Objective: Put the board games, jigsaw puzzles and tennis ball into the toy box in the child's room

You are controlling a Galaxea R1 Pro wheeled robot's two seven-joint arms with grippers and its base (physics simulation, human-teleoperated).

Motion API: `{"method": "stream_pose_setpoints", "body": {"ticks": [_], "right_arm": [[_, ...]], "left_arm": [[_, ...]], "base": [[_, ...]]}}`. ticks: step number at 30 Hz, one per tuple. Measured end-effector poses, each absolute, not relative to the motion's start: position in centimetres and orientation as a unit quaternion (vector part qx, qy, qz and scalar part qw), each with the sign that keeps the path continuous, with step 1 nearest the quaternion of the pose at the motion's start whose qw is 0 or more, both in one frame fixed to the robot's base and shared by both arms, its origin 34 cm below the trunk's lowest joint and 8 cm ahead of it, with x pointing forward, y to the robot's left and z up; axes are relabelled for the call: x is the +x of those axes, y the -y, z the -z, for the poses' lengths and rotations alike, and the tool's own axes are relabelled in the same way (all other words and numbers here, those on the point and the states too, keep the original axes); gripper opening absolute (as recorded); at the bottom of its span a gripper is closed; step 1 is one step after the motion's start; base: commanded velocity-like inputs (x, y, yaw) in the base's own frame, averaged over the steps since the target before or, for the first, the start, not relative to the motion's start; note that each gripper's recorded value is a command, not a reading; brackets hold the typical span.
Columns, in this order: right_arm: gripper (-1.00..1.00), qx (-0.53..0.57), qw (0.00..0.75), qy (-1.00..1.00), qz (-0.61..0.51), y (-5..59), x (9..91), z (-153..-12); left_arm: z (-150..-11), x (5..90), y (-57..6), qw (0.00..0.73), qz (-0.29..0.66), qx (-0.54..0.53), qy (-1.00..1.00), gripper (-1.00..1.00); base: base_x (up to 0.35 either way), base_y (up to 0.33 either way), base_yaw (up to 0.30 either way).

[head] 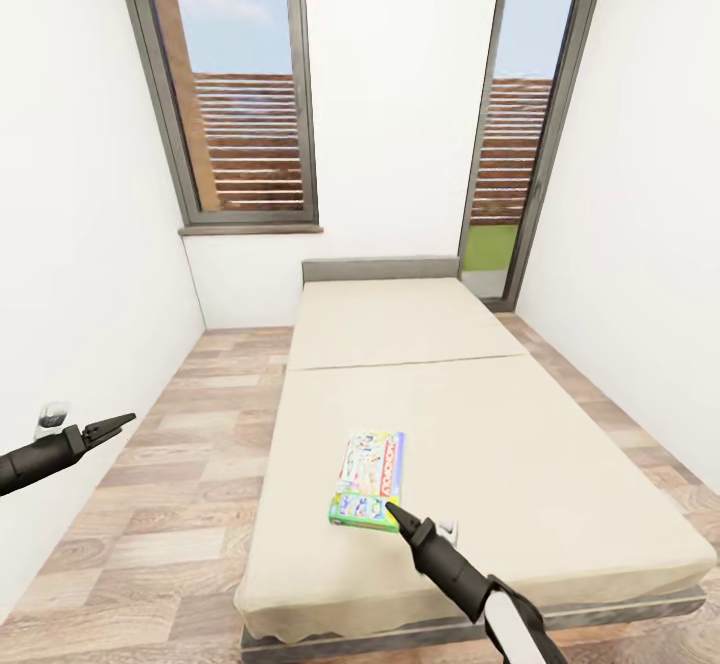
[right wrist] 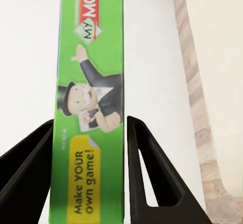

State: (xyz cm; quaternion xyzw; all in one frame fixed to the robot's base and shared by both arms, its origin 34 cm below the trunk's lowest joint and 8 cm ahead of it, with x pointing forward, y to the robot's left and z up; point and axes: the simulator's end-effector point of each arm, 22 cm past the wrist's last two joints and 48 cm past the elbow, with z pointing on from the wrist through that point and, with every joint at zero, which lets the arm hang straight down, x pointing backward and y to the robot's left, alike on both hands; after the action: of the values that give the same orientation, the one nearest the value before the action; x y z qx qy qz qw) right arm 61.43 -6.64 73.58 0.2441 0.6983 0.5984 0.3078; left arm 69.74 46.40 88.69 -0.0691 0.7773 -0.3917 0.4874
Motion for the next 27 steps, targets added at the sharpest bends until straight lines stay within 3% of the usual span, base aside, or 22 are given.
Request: {"method": "stream_pose_setpoints", "body": {"ticks": [16, 27], "right_arm": [[-1.00, 0.216, 0.318, -0.674, -0.631, 6.1, 62.4, -80.4], [-1.00, 0.257, 0.328, -0.659, -0.627, 5.9, 60.5, -78.4]], "left_arm": [[-91.4, 69.9, -46.4, 0.488, 0.391, -0.069, -0.777, 1.00], [-86.6, 68.4, -43.6, 0.465, 0.416, -0.089, -0.776, 1.00]], "base": [[0.000, 0.000, 0.000], [0.000, 0.000, 0.000]]}}
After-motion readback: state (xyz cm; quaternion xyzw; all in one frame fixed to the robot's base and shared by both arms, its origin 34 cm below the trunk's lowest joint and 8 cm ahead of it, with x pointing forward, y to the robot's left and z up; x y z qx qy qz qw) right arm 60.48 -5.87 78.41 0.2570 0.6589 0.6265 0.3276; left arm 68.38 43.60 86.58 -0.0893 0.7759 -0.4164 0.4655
